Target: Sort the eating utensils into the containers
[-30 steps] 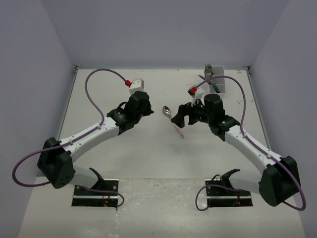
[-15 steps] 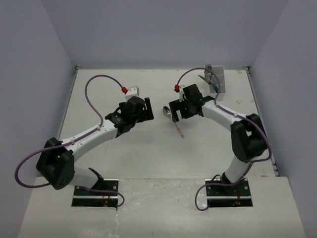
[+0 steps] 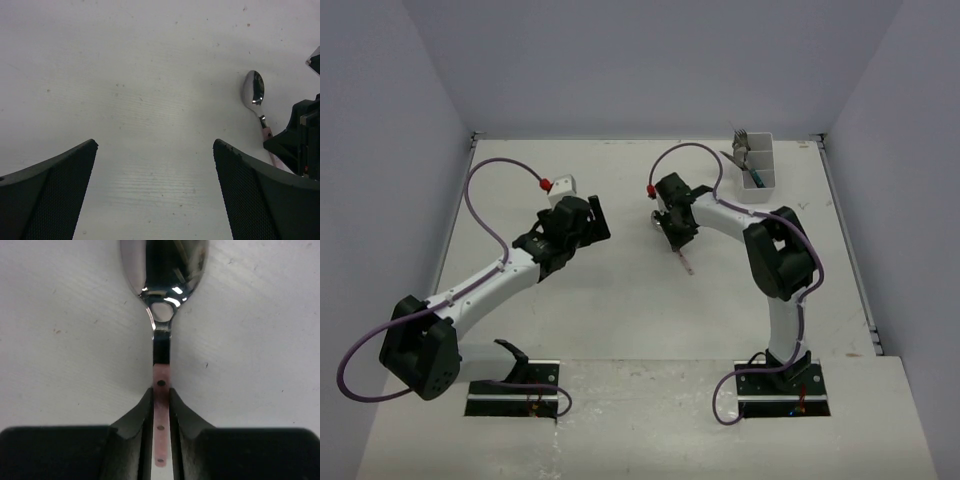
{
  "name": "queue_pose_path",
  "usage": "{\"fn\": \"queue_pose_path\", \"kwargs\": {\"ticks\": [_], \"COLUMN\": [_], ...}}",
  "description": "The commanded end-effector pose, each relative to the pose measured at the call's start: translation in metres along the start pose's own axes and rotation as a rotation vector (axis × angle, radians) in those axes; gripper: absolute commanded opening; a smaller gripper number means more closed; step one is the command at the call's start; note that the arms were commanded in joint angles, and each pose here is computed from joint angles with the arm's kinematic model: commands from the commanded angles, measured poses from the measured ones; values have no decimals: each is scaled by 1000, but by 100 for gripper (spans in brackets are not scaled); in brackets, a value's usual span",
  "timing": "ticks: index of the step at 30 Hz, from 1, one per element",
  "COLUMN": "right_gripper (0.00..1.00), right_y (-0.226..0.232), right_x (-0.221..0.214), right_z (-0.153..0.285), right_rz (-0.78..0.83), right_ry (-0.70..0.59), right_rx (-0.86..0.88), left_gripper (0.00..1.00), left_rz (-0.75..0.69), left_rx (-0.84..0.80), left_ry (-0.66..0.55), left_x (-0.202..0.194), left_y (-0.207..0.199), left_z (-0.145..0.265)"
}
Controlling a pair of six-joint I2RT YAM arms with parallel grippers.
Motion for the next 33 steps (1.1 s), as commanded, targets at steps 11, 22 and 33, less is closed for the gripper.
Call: {"fn": "queue_pose_path", "kwargs": {"ticks": [11, 22, 33], "right_gripper": [0, 0, 0], "right_y": [-24, -200, -290], "right_x": [65, 37, 29], "right_z": [95, 208, 154], "right_rz": [217, 422, 492], "right_ry": [-561, -1167, -1160], "right_rx": [16, -229, -149], "left_gripper": [100, 100, 100], "left_rz": [10, 32, 27], "left_rx": [79, 111, 91], "left_ry": [-110, -213, -245], "left_x": [21, 45, 63], "left_y": [26, 32, 18], "left_z": [10, 20, 15]}}
Point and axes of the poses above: each gripper's point midway between its finger pads, its own z axis back along the fingers, its own y axis along the line the jaws close on, x = y × z, the point moved 7 cm from there along z, back along the fingers, and after that the axes turned 10 degrees about z, right-handed, at the moved point
